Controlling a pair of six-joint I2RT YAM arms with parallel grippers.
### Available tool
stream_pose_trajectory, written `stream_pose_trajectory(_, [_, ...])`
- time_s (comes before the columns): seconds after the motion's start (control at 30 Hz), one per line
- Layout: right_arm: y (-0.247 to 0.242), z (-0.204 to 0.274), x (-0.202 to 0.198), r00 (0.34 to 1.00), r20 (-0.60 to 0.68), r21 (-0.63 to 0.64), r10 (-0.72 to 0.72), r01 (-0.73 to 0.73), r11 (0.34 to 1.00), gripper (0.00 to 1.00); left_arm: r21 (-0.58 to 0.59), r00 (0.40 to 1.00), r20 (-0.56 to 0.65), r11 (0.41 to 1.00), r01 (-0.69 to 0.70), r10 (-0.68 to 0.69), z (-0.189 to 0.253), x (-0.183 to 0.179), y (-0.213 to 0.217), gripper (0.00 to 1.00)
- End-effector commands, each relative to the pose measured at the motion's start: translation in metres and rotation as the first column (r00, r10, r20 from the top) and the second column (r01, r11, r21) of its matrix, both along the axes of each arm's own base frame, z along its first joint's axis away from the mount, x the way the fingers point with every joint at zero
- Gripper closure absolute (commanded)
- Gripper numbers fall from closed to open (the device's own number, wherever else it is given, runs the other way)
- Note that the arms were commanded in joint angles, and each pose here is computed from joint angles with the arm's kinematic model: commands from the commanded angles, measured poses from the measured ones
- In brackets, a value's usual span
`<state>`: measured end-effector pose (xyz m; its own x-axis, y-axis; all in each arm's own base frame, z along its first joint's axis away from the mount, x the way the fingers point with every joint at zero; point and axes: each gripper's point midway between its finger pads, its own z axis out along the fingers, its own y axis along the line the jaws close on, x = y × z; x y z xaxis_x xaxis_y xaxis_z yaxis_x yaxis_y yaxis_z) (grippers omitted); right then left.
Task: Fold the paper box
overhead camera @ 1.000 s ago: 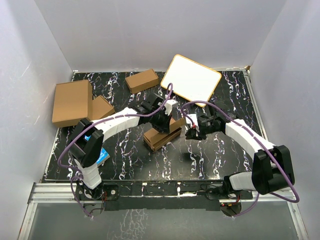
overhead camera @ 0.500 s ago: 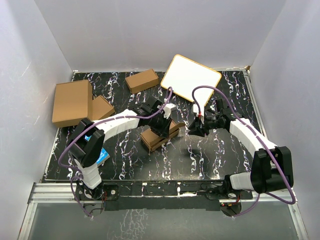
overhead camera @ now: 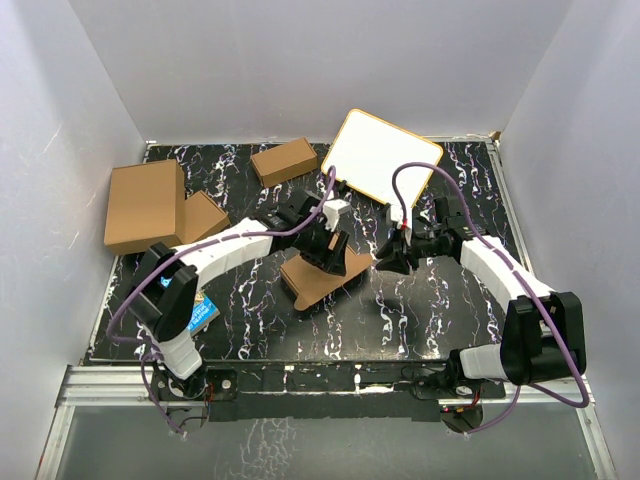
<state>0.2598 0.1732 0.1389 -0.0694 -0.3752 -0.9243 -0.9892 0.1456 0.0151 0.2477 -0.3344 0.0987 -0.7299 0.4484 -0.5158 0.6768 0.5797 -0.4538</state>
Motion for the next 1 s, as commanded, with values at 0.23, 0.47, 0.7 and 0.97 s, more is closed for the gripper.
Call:
stream_pose_trajectory(0.23, [0.028,0.028,0.024,0.994,-0.101,0.18,-0.032,0.05,0.982,0.7,-0.078,0.976,0.121,0.982,-0.17,0.179,0.043,0.004,0.036,0.86])
stream_pose_trajectory(0.47, [0.07,-0.002,0.041,0.971,-0.222,0.078,-0.09,0.11,0.991,0.85,-0.076,0.977,0.03,0.975,-0.208,0.211,0.007,-0.014,0.043,0.89])
stream_pose_trajectory(0.7, [0.068,-0.047,0.056,0.929,-0.328,-0.038,-0.174,0.171,0.985,0.85,-0.022,0.972,0.019,0.972,-0.236,0.236,-0.015,-0.013,0.051,0.89])
stream_pose_trajectory(0.97, [0.068,-0.045,0.055,0.932,-0.327,-0.039,-0.154,0.15,0.988,0.82,-0.015,0.968,0.034,0.969,-0.247,0.247,-0.013,-0.01,0.057,0.85])
